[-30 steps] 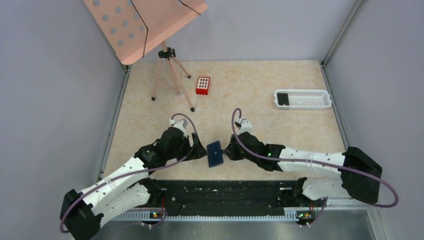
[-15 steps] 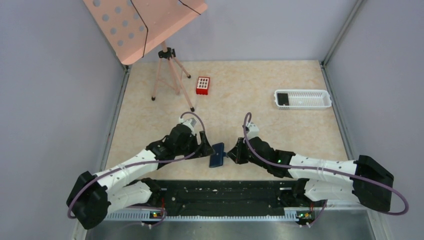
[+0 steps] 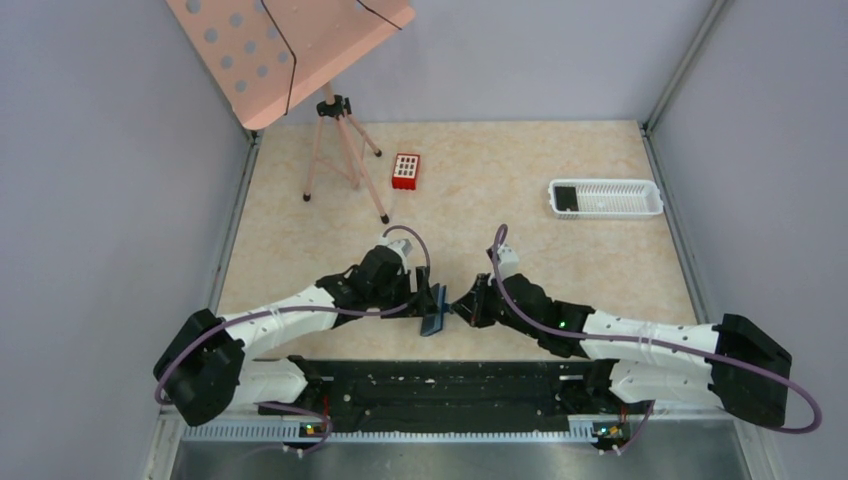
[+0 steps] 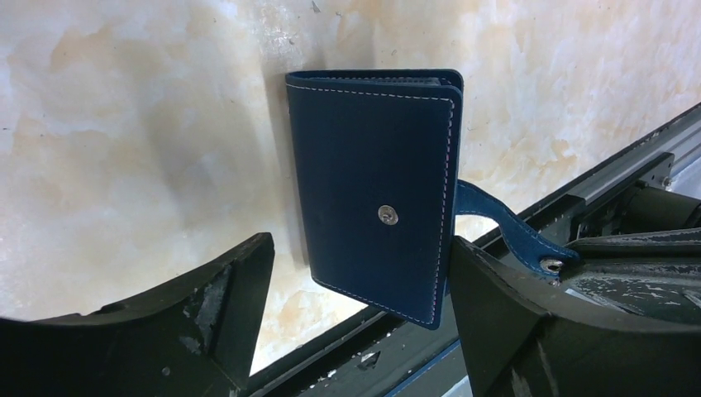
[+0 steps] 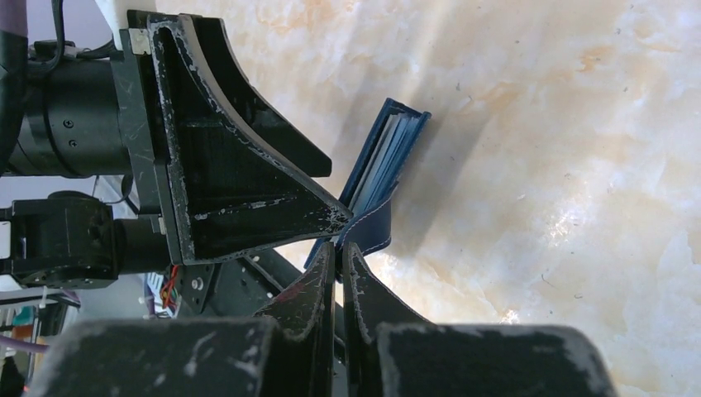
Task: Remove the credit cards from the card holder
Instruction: Open the card holder at the center of the board.
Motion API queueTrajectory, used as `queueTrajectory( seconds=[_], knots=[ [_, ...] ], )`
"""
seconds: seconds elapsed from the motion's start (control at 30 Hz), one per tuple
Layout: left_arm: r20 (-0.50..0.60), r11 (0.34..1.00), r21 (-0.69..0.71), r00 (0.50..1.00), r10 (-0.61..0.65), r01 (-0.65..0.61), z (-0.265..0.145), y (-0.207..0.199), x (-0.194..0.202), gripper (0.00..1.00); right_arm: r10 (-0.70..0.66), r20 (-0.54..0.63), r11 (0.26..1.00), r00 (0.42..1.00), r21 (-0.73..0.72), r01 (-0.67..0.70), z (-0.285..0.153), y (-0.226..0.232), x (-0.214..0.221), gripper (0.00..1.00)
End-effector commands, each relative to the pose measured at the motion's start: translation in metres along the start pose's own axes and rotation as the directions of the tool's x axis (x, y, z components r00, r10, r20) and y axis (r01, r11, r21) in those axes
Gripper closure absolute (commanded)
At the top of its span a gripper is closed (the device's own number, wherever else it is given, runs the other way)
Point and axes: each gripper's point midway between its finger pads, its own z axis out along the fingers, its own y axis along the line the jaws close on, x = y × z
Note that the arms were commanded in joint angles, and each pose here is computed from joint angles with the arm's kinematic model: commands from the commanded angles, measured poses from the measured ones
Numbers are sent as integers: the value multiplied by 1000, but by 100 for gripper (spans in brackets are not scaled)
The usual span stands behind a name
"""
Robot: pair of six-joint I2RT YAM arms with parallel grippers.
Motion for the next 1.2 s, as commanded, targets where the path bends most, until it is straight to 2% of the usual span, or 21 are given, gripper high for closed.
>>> queueTrajectory(
  seconds=[0.0, 0.2, 0.33, 0.57, 0.73, 0.77, 0.83, 0.93, 1.0, 1.17],
  knots=[
    [75, 999, -1, 996, 36, -36, -3, -8, -20, 20, 14, 48, 999, 999, -31, -13, -3, 9, -14, 100],
    [112, 999, -40, 993, 39, -35, -14, -1, -23, 33, -13, 54, 998, 998, 56, 10, -6, -12, -14, 100],
    [123, 998, -58, 992, 35, -29, -21, 4, -22, 35, -12, 65, 996, 998, 87, 7, -11, -26, -16, 100],
    [113, 996, -89, 993, 32, -21, -19, 14, -16, 46, -45, 67, 992, 997, 121, 37, -18, -42, -15, 100],
    [93, 994, -111, 996, 10, 0, -16, 21, -9, 71, -52, 45, 983, 998, 176, 44, -21, -60, -11, 100],
    [88, 994, -109, 996, 3, 7, -16, 22, -6, 77, -48, 38, 980, 998, 197, 40, -23, -65, -10, 97],
    [75, 995, -93, 997, -15, 22, -14, 23, -1, 88, -26, 36, 977, 999, 212, 18, -27, -68, -12, 84],
    [61, 998, -53, 997, -41, 45, -11, 20, 7, 97, -4, 41, 987, 999, 162, -3, -35, -49, -24, 68],
    [64, 998, -41, 997, -53, 56, -11, 20, 8, 99, 13, 46, 995, 999, 100, -17, -40, -30, -32, 65],
    [67, 997, -49, 996, -60, 63, -11, 25, 12, 99, 46, 68, 999, 997, -18, -45, -46, 3, -49, 68]
  ],
)
